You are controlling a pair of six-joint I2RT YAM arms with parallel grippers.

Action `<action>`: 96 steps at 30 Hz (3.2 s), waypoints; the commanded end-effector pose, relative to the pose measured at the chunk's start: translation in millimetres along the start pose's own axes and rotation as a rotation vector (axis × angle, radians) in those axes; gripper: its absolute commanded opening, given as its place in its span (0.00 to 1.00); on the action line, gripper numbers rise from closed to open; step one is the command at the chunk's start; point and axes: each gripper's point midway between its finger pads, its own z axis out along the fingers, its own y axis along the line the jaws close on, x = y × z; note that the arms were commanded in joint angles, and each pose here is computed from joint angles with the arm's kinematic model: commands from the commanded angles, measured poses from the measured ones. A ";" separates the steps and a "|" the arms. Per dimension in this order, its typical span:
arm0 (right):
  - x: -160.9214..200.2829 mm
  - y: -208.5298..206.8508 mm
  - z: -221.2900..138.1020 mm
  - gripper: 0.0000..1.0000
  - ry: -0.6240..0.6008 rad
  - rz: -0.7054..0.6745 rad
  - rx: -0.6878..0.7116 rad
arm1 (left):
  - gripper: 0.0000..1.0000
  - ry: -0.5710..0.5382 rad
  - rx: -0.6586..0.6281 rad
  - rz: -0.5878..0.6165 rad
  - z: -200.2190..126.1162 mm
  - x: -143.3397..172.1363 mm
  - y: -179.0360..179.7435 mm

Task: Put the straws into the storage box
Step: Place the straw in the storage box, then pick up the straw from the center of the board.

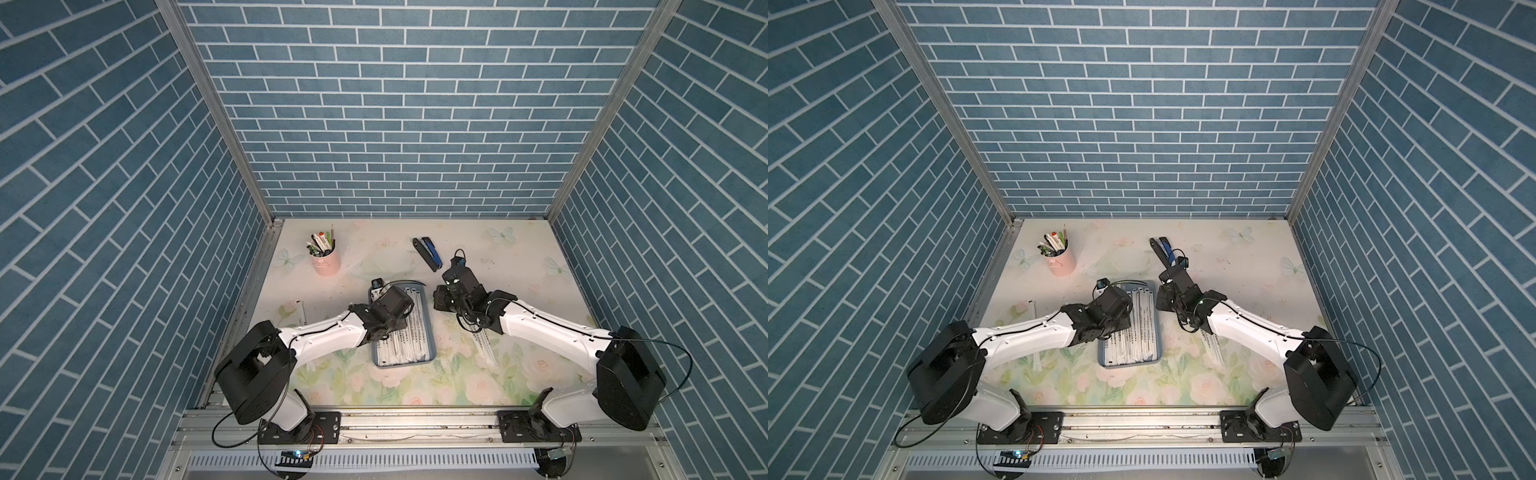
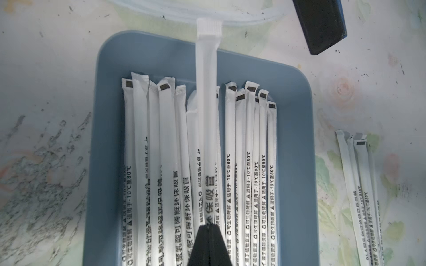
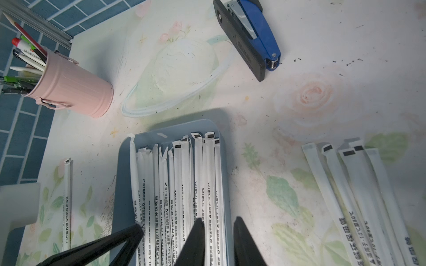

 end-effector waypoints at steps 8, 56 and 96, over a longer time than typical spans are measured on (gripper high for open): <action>6.0 -10.2 -2.0 0.24 0.011 0.003 0.033 | 0.00 0.052 -0.078 0.059 23.0 21.3 13.7; 60.8 -126.9 14.2 0.19 0.447 -0.280 0.268 | 0.74 -0.409 0.119 0.095 -103.0 -116.2 41.9; 29.2 42.7 0.3 0.00 0.176 -0.051 0.049 | 0.71 -0.330 -0.013 0.022 -78.3 -96.9 71.1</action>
